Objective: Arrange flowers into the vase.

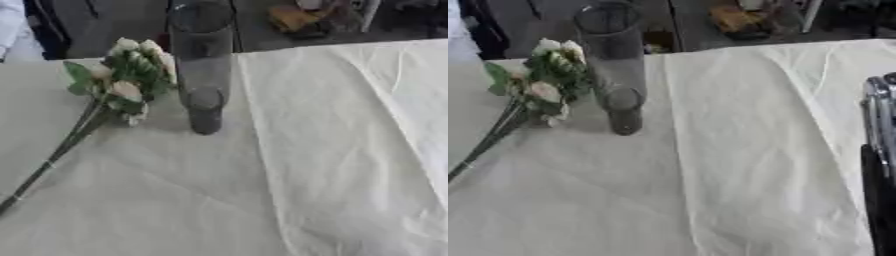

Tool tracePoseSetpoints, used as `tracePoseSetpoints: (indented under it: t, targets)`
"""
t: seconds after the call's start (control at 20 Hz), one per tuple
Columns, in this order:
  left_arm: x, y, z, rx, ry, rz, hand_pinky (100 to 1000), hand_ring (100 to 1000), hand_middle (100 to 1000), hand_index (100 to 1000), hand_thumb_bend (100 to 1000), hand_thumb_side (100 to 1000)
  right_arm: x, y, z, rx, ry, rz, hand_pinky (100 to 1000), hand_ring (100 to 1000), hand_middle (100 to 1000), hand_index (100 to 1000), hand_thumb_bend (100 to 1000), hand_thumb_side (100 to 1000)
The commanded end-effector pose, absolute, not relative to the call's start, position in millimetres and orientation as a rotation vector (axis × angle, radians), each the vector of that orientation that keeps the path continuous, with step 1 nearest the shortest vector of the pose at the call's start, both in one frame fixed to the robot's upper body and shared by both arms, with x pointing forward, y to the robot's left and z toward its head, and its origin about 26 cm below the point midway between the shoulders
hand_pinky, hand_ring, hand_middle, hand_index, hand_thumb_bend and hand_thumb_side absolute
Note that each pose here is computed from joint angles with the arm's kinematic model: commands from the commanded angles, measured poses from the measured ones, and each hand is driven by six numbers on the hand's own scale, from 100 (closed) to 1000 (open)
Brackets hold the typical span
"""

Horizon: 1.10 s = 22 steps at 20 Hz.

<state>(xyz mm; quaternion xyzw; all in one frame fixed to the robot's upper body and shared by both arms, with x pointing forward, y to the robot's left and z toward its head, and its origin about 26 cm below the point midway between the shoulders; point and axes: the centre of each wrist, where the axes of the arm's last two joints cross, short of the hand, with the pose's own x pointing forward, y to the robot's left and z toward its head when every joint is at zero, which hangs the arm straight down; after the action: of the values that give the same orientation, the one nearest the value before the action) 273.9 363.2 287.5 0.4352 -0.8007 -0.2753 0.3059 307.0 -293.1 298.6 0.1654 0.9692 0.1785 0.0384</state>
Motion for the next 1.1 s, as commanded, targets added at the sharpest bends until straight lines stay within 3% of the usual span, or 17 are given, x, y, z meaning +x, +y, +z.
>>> tracePoseSetpoints:
  t: [0.05, 0.4, 0.65, 1.1]
  targets:
    - [269.3, 363.9, 303.7, 1.263, -2.046, -0.819, 804, 874, 931, 1000, 327, 725, 303.0, -294.6, 305.1, 0.494, 2.936, 0.542, 696, 802, 783, 847, 100, 865]
    - [265.6, 372.2, 293.4, 1.328, -1.791, -0.903, 808, 875, 927, 1000, 282, 713, 303.0, -294.9, 305.2, 0.499, 2.934, 0.544, 697, 802, 782, 847, 100, 862]
    - [263.3, 377.0, 290.4, 1.287, -1.651, -0.894, 811, 876, 927, 1000, 299, 740, 302.9, -295.0, 305.9, 0.5, 2.931, 0.545, 697, 801, 782, 847, 100, 865]
    - [265.1, 372.7, 293.9, 1.226, -1.455, -0.908, 823, 886, 930, 1000, 359, 684, 303.1, -293.5, 306.7, 0.488, 2.929, 0.544, 699, 801, 783, 847, 100, 867]
